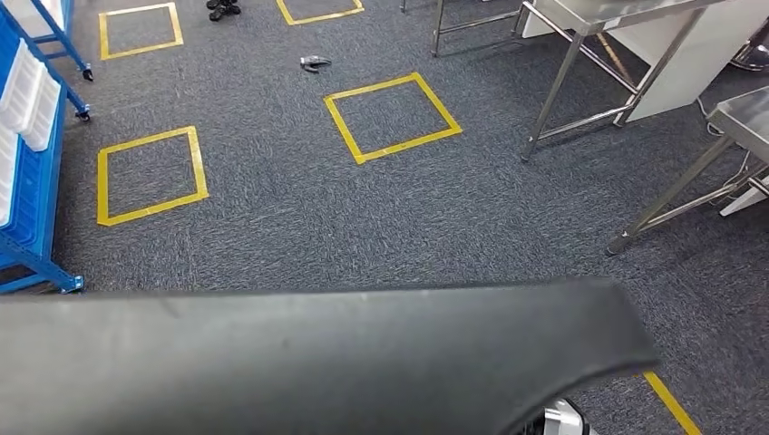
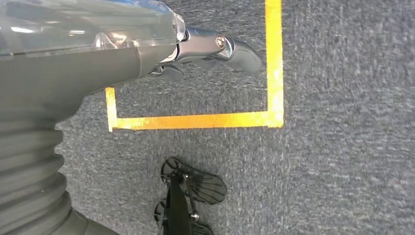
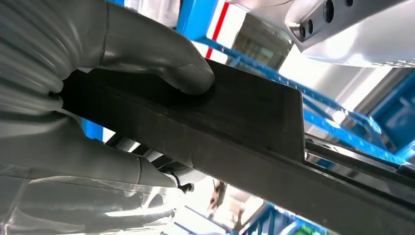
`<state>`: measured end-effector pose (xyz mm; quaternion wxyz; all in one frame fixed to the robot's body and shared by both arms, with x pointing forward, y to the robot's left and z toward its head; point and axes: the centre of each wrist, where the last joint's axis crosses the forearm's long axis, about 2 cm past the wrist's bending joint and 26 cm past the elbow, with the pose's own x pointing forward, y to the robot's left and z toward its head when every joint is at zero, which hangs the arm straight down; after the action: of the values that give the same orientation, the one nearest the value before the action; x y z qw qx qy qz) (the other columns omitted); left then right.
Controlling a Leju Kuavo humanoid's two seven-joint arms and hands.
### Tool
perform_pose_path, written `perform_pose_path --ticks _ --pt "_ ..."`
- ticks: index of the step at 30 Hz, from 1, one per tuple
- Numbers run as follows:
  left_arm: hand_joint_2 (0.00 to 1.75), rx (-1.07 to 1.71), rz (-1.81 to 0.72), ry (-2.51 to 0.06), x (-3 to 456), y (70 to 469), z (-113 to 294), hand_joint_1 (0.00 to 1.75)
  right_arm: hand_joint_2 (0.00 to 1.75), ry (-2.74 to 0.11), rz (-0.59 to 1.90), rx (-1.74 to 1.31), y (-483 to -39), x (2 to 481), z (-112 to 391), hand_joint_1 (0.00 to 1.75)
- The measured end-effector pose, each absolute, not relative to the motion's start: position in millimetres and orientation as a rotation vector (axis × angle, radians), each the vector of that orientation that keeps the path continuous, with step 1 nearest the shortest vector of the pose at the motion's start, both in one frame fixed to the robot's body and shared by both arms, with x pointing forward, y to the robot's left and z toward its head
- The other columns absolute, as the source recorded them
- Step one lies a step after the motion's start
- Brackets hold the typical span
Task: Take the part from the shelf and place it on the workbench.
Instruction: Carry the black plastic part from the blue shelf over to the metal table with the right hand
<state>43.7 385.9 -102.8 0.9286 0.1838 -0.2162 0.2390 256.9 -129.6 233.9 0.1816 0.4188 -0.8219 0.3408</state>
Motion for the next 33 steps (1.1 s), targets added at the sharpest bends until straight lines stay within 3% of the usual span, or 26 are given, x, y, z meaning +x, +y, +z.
perform_pose_path --ticks 33 --pt "1.75 0.411 0.554 -0.433 44 387 -102 0.0 1.75 -2.324 0.968 1.139 -120 247 208 1.75"
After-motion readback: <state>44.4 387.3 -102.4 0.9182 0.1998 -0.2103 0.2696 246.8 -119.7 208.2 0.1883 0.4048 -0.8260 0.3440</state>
